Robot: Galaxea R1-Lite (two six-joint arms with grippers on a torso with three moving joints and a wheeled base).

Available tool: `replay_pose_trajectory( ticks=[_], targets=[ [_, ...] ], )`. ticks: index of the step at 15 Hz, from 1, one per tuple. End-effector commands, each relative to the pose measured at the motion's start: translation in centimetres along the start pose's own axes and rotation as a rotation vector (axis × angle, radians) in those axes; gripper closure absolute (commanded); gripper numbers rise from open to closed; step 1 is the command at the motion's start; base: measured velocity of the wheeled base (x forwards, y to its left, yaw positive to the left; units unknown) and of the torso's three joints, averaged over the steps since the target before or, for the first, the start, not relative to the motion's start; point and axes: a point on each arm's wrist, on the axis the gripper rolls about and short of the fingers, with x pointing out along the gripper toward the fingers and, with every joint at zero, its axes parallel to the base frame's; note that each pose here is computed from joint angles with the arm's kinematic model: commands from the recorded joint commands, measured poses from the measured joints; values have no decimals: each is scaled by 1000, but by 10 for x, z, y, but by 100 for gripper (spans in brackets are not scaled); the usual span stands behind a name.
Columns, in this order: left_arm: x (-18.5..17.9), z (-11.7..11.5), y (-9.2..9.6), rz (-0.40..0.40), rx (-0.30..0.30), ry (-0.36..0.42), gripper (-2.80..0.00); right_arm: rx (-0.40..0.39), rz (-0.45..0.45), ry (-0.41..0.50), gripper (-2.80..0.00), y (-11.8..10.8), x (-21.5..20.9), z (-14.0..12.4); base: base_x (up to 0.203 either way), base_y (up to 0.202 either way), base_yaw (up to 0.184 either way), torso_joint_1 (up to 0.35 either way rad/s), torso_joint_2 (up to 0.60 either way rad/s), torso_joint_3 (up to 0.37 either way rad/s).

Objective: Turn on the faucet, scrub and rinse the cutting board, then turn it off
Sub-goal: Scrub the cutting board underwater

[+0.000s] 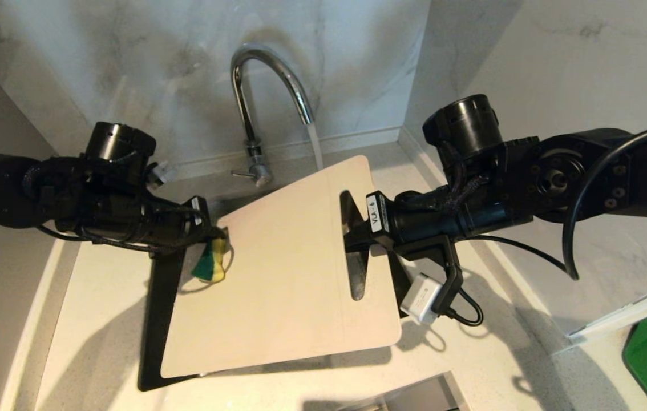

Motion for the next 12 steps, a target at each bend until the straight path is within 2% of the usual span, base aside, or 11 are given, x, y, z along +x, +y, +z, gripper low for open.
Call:
replay_pose_trajectory(
  ticks=[1, 4, 6, 9, 12],
  targets=[
    [6, -4, 26, 29, -37, 3, 0, -10, -4, -3, 0, -1, -1, 1, 0, 0, 0, 0, 0, 0],
    [16, -14, 58, 57, -69, 2, 0, -10, -5, -1, 0, -2, -2, 1, 0, 0, 0, 0, 0, 0],
    [13, -10, 71, 39, -84, -36, 0, -10, -5, -1, 0, -2, -3, 2, 0, 0, 0, 0, 0, 0],
    [-1, -1, 63, 7, -71, -86, 0, -4, -1, -7, 0, -1, -3, 4, 0, 0, 0, 0, 0, 0],
    [-17, 14, 37, -46, -46, -117, 0, -1, 1, -10, 0, 0, -3, 5, 0, 0, 0, 0, 0, 0]
  ],
)
